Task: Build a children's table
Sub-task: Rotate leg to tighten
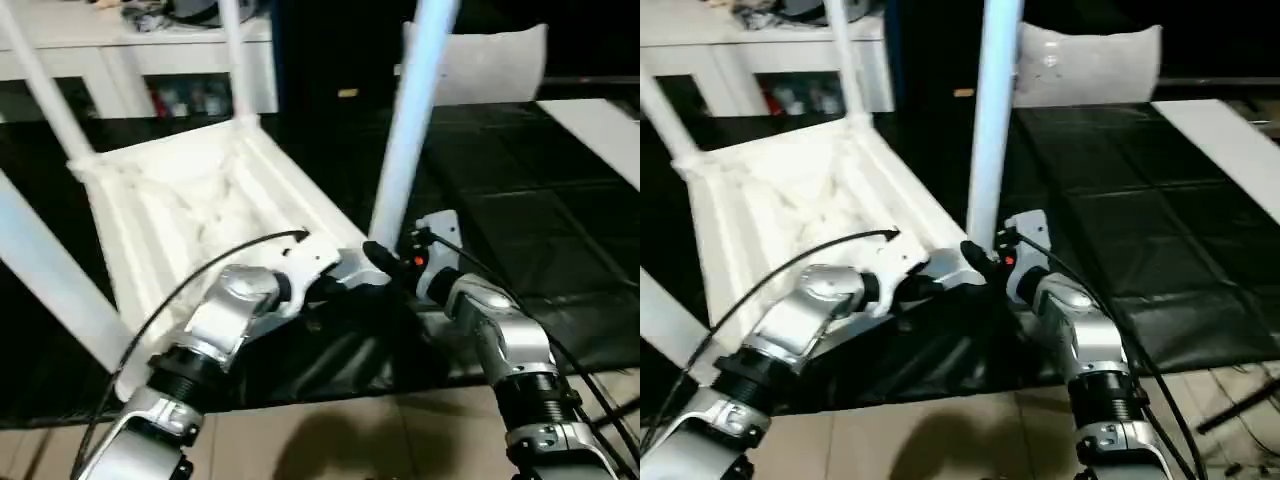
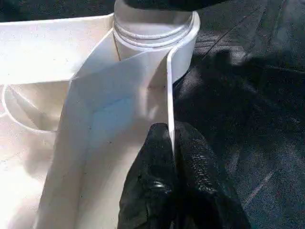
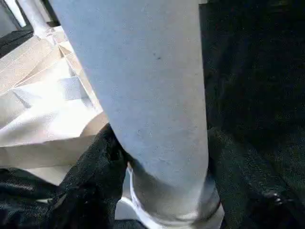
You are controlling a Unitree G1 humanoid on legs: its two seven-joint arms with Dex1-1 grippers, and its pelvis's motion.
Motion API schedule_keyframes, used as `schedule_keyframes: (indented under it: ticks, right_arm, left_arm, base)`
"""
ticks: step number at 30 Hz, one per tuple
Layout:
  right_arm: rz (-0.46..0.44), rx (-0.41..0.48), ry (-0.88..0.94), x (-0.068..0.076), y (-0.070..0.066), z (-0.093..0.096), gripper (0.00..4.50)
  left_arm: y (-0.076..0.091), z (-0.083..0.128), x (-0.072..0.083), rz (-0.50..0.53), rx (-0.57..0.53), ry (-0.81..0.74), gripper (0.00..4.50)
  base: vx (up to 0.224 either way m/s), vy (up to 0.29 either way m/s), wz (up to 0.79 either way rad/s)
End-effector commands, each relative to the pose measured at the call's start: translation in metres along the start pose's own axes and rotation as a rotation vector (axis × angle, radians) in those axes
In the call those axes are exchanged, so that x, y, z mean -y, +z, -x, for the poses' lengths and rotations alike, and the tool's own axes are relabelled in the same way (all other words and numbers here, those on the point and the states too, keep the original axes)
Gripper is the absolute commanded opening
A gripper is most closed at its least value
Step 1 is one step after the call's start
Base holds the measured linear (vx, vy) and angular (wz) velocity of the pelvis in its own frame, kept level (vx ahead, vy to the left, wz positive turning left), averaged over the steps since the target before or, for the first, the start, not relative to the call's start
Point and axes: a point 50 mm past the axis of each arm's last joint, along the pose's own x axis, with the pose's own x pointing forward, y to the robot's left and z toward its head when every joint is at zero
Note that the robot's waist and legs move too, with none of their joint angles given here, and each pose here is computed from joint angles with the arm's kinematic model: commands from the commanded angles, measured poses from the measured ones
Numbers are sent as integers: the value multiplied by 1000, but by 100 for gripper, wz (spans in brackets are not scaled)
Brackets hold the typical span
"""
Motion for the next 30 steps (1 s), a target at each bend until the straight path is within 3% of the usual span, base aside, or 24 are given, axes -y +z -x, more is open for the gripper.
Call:
schedule_keyframes:
  ticks: [1,7,8,13,20,27,30]
  right_arm:
    - [5,6,67,-4,-1,4,313]
    - [52,-1,180,10,7,28,358]
    - [92,-25,267,13,11,40,366]
    - [185,-125,370,20,9,55,412]
    - [260,-216,604,14,9,70,412]
    - [263,-264,729,13,6,68,353]
    - [258,-263,804,5,8,66,329]
  left_arm:
    - [10,-4,9,-48,44,-63,0]
    - [0,6,7,-98,24,-115,0]
    - [-8,12,5,-129,-1,-139,0]
    - [-19,22,3,-206,-43,-199,0]
    - [-28,38,9,-327,-81,-403,0]
    - [-26,47,16,-421,-93,-585,0]
    - [-25,49,18,-467,-111,-652,0]
  base:
    - [0,0,0]
    - [0,0,0]
    - [0,0,0]
    - [0,0,0]
    - [0,0,0]
    - [0,0,0]
    - [0,0,0]
